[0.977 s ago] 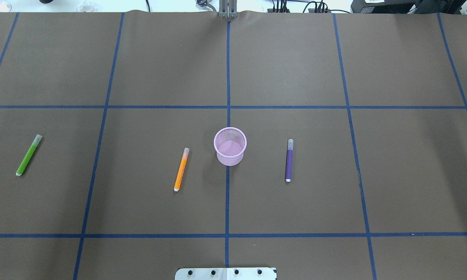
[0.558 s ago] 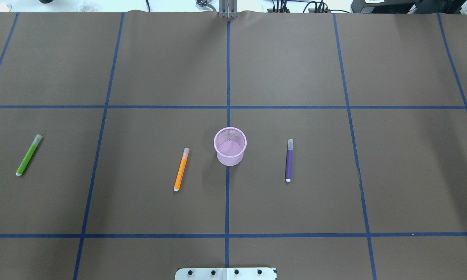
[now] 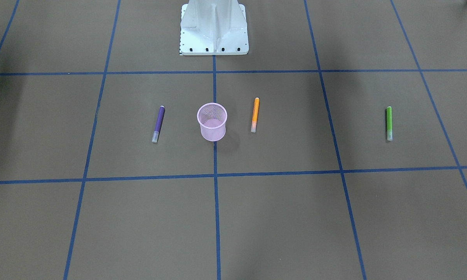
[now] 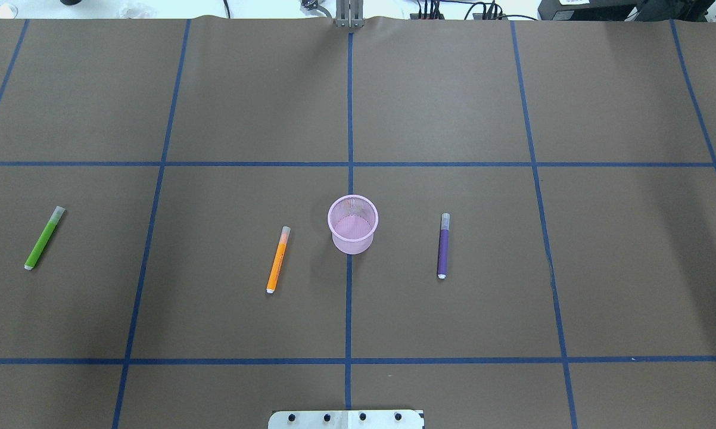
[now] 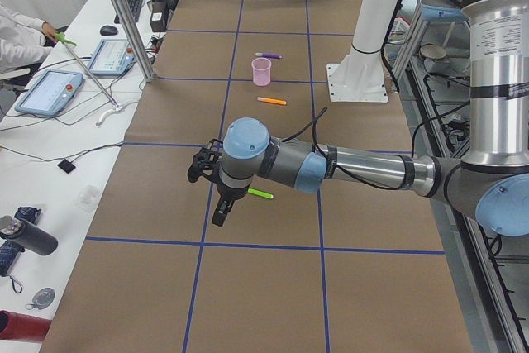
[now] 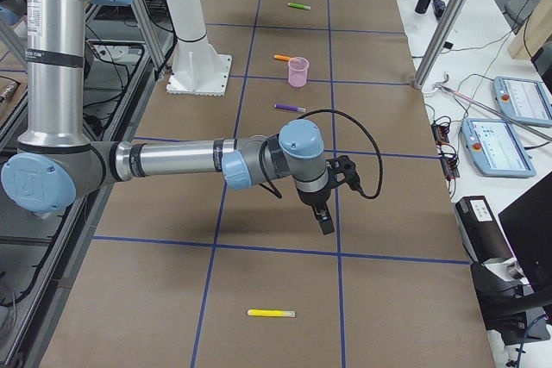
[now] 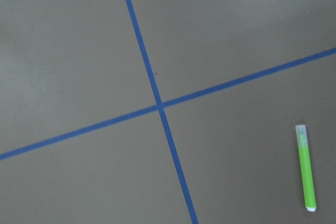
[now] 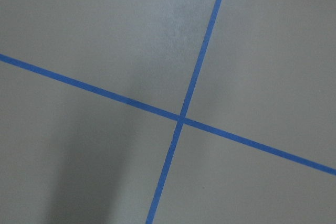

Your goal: Collect pens into pen holder

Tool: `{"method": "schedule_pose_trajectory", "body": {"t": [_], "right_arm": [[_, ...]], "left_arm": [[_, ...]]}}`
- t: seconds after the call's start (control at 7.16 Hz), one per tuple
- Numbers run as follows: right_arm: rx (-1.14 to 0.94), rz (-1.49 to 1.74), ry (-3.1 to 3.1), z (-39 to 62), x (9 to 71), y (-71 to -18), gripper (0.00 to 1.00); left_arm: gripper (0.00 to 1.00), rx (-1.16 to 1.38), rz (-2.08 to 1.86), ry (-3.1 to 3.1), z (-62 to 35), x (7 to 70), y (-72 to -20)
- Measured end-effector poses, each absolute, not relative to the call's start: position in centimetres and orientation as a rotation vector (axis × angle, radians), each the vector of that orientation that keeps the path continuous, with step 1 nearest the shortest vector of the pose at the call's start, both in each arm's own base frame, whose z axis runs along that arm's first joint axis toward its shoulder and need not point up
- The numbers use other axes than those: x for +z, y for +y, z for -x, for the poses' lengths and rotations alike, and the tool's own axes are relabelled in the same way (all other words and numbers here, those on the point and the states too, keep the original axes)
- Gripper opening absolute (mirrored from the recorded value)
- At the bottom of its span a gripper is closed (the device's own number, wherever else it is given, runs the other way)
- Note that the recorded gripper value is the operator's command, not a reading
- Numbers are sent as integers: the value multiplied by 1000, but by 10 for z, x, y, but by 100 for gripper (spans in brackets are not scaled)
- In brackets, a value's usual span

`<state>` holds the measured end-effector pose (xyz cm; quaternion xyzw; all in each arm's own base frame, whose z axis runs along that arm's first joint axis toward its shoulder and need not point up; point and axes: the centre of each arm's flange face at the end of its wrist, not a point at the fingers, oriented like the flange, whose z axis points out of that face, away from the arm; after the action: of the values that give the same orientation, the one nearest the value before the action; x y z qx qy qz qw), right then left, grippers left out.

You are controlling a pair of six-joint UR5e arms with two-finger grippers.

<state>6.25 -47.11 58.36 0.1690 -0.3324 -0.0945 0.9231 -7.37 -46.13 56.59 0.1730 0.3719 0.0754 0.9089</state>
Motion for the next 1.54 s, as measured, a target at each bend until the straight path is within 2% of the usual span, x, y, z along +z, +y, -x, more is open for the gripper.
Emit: {"method": "schedule_pose_trajectory", "body": {"t": [0.56,1.12,1.26,1.4,1.54], "right_arm": [[-161,-298,-773,-19,567,-477,100],[-152,-278,-785,-1,561,-479,100],[-153,-280,-784,-1,560,-481,100],[-153,-281,-784,-1,559,-481,100],[-154,-280,-784,-1,559,-482,100]], "left_arm": [[100,219,-289,839,-19,565,-477],[97,188,-265,831,-152,613,-489],[78,197,-268,827,-185,612,-493],[64,210,-271,825,-206,610,-496],[60,223,-269,825,-218,608,-496]]}}
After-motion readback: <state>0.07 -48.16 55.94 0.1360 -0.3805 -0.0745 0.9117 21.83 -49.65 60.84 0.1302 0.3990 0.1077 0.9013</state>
